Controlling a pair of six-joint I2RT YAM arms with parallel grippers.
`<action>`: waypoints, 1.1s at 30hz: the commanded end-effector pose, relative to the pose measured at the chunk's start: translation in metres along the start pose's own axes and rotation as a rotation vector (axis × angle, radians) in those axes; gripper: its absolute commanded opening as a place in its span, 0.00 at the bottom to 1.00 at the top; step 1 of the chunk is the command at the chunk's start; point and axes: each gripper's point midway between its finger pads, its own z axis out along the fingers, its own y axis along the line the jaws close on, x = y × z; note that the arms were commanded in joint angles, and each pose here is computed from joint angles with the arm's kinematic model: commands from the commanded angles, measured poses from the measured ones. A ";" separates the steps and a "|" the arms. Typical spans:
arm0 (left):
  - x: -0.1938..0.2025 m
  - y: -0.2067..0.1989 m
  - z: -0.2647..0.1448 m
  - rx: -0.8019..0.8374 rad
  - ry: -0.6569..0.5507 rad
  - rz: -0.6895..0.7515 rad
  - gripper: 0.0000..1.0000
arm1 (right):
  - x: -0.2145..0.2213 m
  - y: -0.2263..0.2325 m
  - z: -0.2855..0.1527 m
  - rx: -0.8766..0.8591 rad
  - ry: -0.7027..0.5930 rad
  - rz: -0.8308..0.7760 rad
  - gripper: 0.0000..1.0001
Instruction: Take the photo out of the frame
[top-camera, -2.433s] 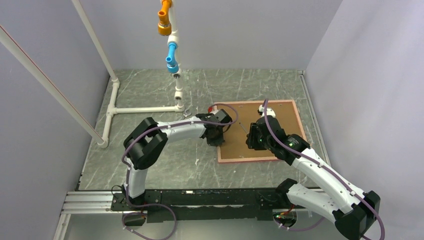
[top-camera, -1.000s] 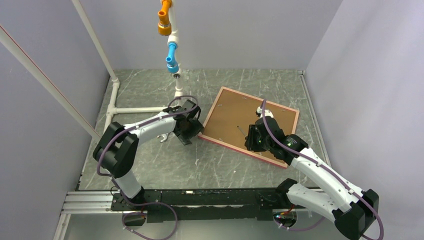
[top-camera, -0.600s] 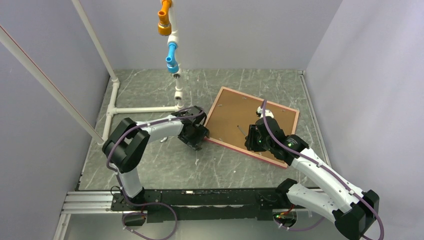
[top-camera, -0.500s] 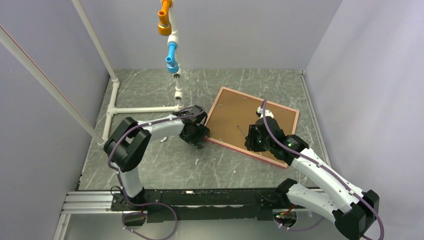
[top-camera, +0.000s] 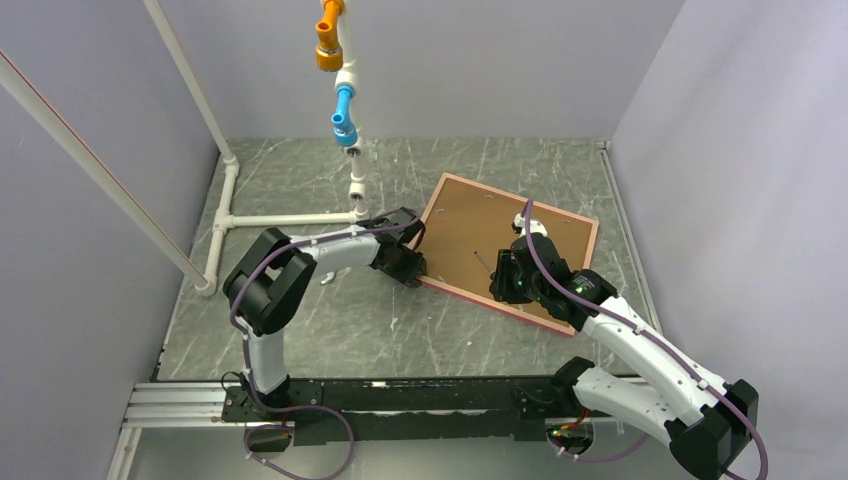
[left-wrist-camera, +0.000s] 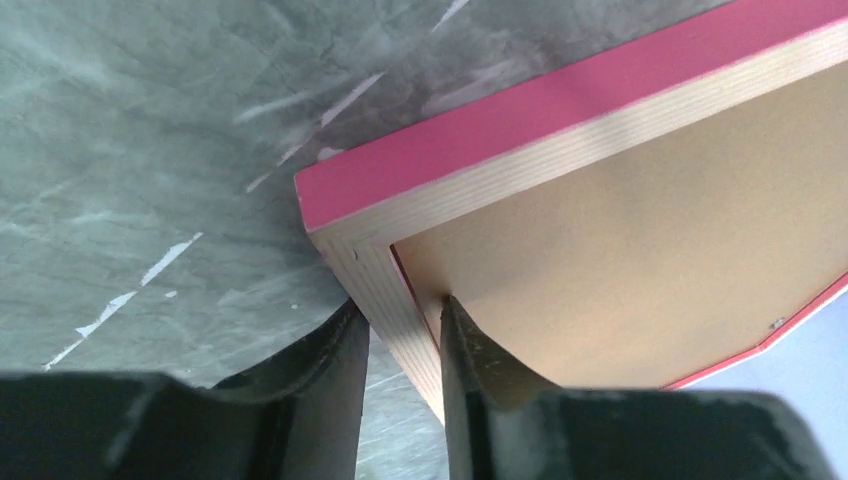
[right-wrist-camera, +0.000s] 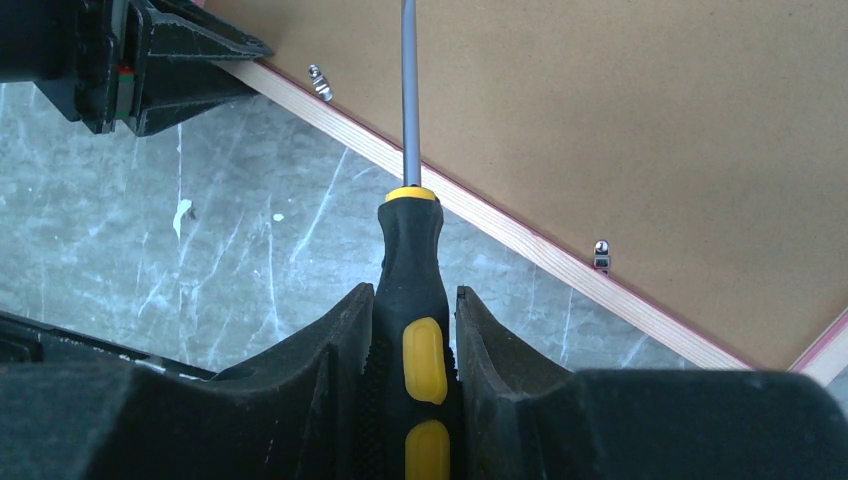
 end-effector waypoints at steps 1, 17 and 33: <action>-0.022 0.043 0.024 -0.200 -0.142 -0.034 0.32 | -0.013 0.009 -0.001 -0.041 -0.052 0.000 0.00; -0.059 0.011 0.050 -0.092 -0.190 0.549 0.03 | 0.009 0.027 0.017 -0.105 0.038 -0.055 0.00; -0.077 -0.040 0.051 0.104 -0.110 1.027 0.00 | 0.013 0.040 0.042 -0.084 0.074 -0.122 0.00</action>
